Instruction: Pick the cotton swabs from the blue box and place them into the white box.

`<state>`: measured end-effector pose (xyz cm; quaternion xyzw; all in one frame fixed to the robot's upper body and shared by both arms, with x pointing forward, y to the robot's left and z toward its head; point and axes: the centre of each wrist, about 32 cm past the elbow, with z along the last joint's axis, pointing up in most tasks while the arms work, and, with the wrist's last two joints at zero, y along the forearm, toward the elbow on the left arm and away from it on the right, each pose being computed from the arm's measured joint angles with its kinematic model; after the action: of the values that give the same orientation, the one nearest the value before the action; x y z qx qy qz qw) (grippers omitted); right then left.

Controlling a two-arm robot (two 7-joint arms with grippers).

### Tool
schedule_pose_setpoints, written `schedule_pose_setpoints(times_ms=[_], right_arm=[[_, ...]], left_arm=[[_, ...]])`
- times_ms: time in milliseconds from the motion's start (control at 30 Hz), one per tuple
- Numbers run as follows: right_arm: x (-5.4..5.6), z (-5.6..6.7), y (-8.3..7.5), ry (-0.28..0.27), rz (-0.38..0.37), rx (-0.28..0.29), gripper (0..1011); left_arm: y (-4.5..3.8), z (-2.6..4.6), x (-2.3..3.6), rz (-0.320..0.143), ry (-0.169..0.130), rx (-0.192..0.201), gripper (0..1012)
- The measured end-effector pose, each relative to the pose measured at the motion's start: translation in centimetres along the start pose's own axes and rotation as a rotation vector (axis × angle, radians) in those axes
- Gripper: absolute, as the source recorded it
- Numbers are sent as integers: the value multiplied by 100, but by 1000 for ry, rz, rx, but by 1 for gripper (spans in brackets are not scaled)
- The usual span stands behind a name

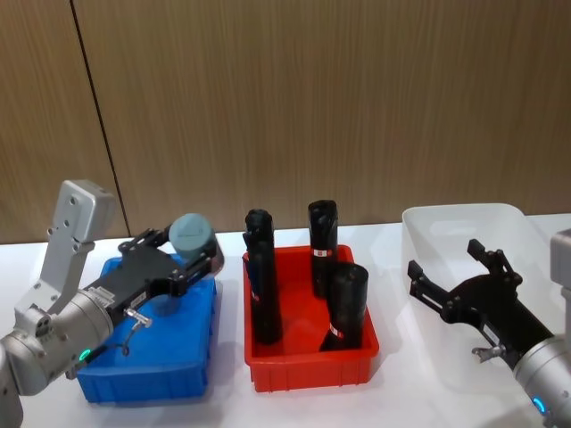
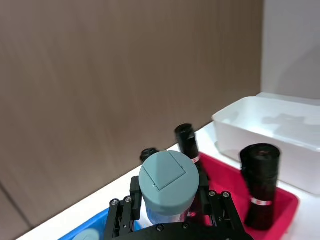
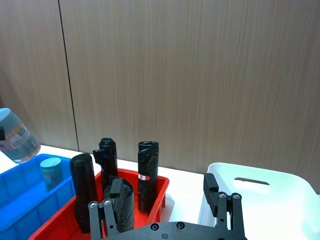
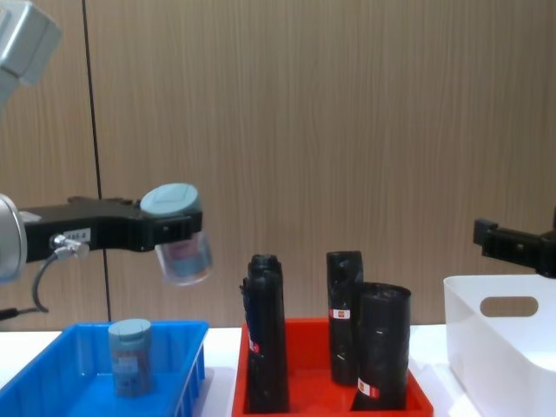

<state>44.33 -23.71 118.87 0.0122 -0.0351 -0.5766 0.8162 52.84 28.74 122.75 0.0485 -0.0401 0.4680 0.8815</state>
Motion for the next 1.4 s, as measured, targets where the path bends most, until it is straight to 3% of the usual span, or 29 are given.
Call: schedule_pose_setpoints(times_ms=[433, 700, 867, 1033, 1400], right_arm=[[0, 0, 0, 0, 0, 0, 1002], [0, 0, 0, 0, 0, 0, 1001], [0, 0, 0, 0, 0, 0, 1002], [0, 0, 0, 0, 0, 0, 1002], [0, 0, 0, 0, 0, 0, 1002]], left_arm=[[-7, 112, 78, -190, -12, -47, 659], [-37, 152, 139, -331, 7, -59, 659], [-67, 157, 178, -411, 37, -48, 659], [-89, 144, 200, -455, 74, -33, 659], [-98, 81, 215, -469, 144, -18, 660]])
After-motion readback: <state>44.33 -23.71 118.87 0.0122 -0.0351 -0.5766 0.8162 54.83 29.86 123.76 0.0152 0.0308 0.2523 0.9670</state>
